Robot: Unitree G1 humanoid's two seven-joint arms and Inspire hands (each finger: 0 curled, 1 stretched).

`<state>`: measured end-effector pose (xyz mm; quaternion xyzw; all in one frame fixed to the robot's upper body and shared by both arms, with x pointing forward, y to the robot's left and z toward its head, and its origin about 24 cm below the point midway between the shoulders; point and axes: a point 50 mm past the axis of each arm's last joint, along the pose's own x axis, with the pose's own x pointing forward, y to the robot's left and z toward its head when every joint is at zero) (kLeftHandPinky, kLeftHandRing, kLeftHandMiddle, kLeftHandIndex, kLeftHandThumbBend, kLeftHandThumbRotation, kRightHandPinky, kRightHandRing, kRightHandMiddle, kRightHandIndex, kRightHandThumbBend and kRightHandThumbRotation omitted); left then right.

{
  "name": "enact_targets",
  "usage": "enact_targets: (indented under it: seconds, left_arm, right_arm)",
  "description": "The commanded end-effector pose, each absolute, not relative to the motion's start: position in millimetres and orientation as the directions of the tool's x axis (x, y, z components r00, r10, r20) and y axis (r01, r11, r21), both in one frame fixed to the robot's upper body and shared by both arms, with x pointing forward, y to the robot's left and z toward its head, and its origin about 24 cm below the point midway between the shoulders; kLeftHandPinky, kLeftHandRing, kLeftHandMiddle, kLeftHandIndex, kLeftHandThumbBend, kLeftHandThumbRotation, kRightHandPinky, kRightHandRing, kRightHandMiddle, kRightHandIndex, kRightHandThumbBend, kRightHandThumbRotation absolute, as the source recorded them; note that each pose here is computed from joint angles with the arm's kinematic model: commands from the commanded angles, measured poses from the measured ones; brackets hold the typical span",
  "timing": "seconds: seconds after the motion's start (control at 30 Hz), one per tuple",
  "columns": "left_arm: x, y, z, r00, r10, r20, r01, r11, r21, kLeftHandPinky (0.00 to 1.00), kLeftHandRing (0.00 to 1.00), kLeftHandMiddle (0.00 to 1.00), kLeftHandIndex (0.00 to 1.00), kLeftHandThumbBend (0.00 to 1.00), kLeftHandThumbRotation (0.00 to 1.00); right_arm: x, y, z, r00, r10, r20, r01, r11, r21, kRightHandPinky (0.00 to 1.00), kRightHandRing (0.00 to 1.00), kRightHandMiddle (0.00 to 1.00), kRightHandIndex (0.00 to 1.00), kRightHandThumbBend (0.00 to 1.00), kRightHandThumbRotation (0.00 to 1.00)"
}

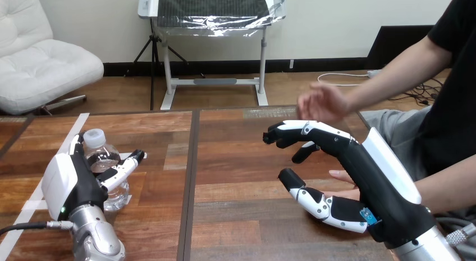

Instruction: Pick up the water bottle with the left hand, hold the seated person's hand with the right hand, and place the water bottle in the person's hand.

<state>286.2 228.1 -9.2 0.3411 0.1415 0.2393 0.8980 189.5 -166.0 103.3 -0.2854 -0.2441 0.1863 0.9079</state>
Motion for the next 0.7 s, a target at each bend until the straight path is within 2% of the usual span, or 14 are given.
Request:
enact_targets:
  seconds: [0.0, 0.13, 0.2, 0.33, 0.5, 0.67]
  left_arm:
    - [299, 228, 1, 0.862, 0.506, -0.041, -0.34, 0.635, 0.693, 0.73, 0.82, 0.85, 0.87, 0.85, 0.35]
    - [298, 229, -1, 0.858, 0.513, -0.019, -0.364, 0.634, 0.683, 0.7, 0.78, 0.82, 0.83, 0.83, 0.26]
    - [297, 229, -2, 0.858, 0.513, -0.005, -0.373, 0.63, 0.681, 0.65, 0.73, 0.76, 0.77, 0.82, 0.17]
    - [297, 229, -3, 0.853, 0.522, 0.011, -0.393, 0.628, 0.672, 0.57, 0.65, 0.69, 0.7, 0.81, 0.07]
    - [296, 231, -7, 0.848, 0.529, 0.022, -0.4, 0.613, 0.681, 0.48, 0.54, 0.58, 0.58, 0.77, 0.02]
    - [295, 230, -11, 0.845, 0.534, 0.016, -0.403, 0.617, 0.676, 0.43, 0.48, 0.52, 0.52, 0.75, 0.01]
  right_arm:
    - [194, -166, 124, 0.77, 0.486, 0.414, -0.145, 0.765, -0.628, 0.56, 0.7, 0.77, 0.69, 0.34, 0.0]
    - [194, -166, 124, 0.77, 0.487, 0.413, -0.145, 0.763, -0.63, 0.56, 0.71, 0.77, 0.69, 0.34, 0.0]
    - [194, -166, 124, 0.77, 0.486, 0.413, -0.146, 0.765, -0.628, 0.56, 0.71, 0.77, 0.69, 0.34, 0.0]
    - [193, -167, 124, 0.773, 0.484, 0.411, -0.146, 0.766, -0.626, 0.56, 0.71, 0.77, 0.69, 0.34, 0.0]
    - [193, -167, 124, 0.774, 0.482, 0.41, -0.147, 0.767, -0.624, 0.56, 0.71, 0.77, 0.69, 0.35, 0.0]
    - [193, -168, 123, 0.776, 0.48, 0.409, -0.146, 0.768, -0.624, 0.57, 0.71, 0.77, 0.69, 0.35, 0.0]
